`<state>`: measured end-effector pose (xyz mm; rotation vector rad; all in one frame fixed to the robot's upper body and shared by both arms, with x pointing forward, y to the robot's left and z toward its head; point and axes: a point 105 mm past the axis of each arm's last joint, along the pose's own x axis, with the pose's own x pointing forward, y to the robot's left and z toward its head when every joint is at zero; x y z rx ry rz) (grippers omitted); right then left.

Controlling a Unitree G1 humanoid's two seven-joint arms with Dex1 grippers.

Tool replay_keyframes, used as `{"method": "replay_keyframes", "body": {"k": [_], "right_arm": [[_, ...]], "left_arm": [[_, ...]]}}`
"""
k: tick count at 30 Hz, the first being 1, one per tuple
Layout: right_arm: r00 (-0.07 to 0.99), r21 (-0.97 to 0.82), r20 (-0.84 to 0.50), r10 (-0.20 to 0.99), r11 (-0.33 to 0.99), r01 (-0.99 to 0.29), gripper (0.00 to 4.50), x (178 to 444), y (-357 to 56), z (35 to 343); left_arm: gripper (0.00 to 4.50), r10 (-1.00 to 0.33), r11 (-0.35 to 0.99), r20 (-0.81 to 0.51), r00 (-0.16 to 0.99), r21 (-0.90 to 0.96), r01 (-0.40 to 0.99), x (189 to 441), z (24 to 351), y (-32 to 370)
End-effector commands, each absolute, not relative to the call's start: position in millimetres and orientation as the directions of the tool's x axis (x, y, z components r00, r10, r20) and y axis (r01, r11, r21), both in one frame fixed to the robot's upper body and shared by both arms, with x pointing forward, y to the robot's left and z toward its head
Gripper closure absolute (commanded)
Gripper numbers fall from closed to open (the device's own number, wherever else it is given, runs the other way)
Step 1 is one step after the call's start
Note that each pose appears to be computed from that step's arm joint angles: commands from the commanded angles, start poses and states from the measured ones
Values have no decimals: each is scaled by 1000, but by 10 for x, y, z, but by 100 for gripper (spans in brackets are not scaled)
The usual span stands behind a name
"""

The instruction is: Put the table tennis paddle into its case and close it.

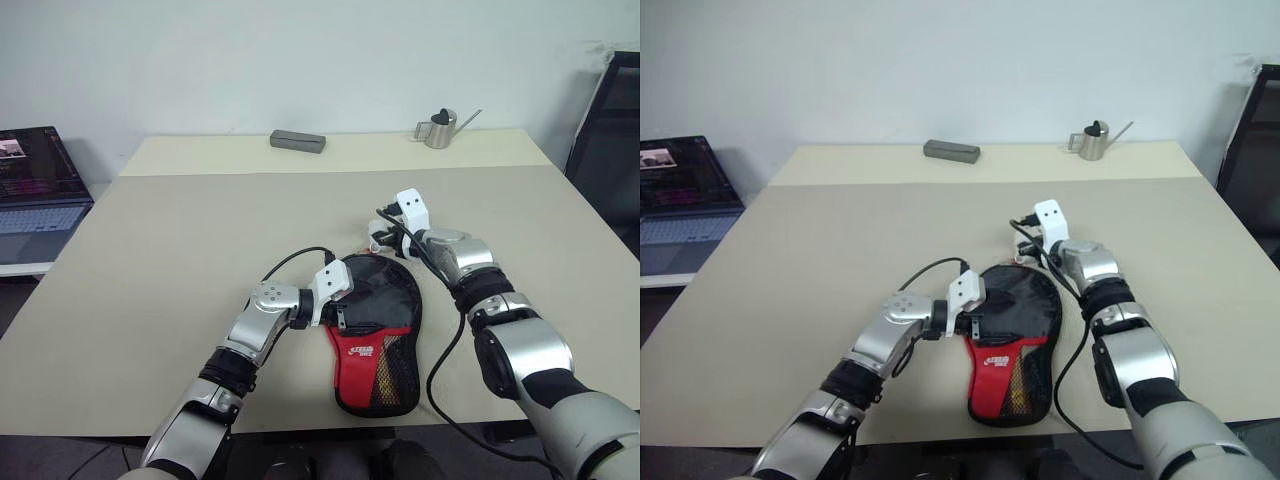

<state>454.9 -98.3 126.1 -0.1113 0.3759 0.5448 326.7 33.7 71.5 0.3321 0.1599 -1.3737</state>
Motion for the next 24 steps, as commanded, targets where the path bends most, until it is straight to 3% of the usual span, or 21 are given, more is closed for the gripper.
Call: {"method": "replay_keyframes", "body": {"k": [1,13,24], "right_arm": [[838,-57,-308,451,870,-490,412,4625,-1136,1504],[852,-140,-364,377,882,-450,414,4428,-1779,1403],[772,-136,-458,440,824,-551,414,3743,-2023,1395]], "left_arm": [[0,-897,138,-420,136,27,990,3100,284,406],[0,-898,136,-421,129,14,991,3087,269,415],[0,-896,132,-425,126,15,991,3108,270,399]]}}
